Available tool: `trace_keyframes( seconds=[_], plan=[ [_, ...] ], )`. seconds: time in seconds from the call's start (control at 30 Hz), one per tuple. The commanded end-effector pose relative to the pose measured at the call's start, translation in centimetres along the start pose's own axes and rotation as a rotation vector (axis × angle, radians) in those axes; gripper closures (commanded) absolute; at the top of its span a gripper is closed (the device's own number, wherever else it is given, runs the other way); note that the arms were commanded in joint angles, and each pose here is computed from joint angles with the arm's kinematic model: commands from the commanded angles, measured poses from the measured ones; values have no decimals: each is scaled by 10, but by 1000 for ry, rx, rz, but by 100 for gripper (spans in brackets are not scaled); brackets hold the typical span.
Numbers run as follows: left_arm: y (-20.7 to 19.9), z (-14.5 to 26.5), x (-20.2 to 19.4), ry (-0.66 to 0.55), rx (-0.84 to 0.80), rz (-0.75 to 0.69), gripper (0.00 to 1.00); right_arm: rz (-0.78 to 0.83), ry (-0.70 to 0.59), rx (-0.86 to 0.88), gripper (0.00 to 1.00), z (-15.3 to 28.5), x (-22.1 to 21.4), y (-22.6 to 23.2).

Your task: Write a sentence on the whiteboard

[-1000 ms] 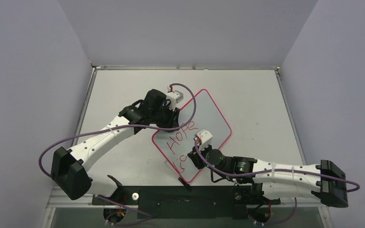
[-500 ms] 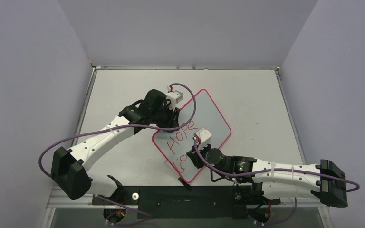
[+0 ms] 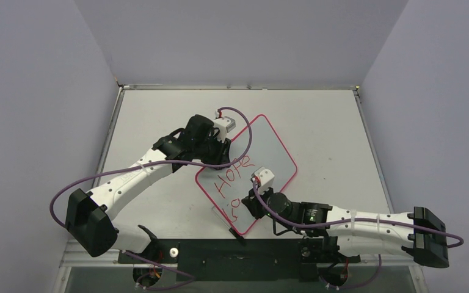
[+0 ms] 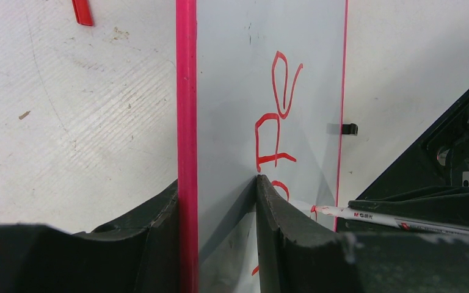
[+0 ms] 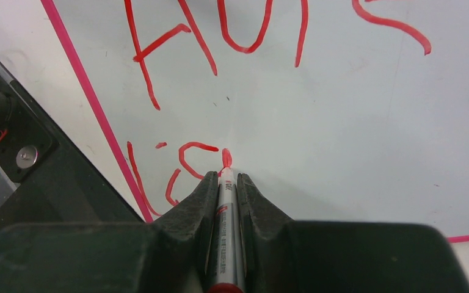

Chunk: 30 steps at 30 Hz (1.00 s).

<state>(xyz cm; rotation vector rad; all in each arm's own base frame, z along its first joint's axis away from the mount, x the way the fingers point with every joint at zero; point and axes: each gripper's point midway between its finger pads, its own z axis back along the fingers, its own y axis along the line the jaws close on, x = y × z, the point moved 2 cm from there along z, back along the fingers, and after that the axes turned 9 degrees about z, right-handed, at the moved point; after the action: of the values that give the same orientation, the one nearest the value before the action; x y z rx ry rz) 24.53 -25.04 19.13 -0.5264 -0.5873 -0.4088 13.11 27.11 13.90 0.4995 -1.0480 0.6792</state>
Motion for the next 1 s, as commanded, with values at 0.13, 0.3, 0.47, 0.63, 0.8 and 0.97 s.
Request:
trace_keyframes(
  seconds=[0.13,0.3,0.47,0.63,0.8,0.97],
  plan=[
    [50,-5,-28,115,244,-141,100,-8,69,43,100,7,-26,8],
    [51,-6,-29,118,247,-140,100,-6,97,60,100,9,-37,14],
    [51,-6,-29,118,247,-140,100,-9,111,70,100,12,-43,18],
    [51,-6,-29,118,248,-140,100,-15,102,74,100,13,-41,20],
    [51,-6,-29,119,249,-140,100,-8,74,66,100,11,-31,22],
    [51,-6,-29,119,250,-141,100,4,37,66,100,8,-12,26]
  ],
)
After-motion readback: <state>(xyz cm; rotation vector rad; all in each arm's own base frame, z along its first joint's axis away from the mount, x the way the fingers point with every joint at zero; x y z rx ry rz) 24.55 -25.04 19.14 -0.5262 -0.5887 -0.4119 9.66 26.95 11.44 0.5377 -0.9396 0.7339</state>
